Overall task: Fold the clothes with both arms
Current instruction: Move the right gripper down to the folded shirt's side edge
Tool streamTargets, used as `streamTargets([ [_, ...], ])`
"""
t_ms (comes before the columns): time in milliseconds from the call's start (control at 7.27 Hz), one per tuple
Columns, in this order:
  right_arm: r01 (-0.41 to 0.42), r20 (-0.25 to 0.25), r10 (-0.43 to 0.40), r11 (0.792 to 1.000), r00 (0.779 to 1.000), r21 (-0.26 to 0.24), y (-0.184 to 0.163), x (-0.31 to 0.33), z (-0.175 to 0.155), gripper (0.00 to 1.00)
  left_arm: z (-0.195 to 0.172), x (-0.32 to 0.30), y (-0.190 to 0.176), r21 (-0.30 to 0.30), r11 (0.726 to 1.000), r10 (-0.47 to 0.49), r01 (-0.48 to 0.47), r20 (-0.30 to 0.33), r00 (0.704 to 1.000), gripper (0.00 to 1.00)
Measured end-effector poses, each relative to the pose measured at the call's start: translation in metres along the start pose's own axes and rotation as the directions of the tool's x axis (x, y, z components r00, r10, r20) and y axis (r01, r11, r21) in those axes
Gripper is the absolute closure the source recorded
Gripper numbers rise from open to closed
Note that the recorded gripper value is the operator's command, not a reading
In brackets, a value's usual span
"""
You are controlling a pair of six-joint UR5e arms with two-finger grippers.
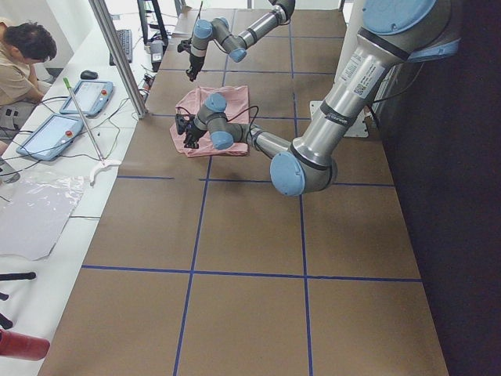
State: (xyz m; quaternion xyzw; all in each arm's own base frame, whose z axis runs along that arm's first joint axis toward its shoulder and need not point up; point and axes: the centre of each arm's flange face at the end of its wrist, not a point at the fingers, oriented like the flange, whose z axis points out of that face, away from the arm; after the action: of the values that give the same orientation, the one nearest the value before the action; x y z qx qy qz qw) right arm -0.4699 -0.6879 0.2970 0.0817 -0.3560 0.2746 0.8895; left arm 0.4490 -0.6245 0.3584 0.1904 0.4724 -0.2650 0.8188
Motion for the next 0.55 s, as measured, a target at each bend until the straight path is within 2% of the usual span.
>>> streamTargets([
  [275,0.013,0.072,-0.008,0.997,0.997,-0.074,0.071,0.041,-0.014,0.28,-0.004,-0.012,0.001,-0.024,1.0,-0.002,0.001,-0.027,1.0,0.68],
  [550,-0.011,0.102,0.025,0.991,0.994,-0.133,0.137,0.086,-0.031,0.27,-0.003,-0.016,0.002,-0.034,0.999,0.0,-0.001,-0.027,1.0,0.66],
])
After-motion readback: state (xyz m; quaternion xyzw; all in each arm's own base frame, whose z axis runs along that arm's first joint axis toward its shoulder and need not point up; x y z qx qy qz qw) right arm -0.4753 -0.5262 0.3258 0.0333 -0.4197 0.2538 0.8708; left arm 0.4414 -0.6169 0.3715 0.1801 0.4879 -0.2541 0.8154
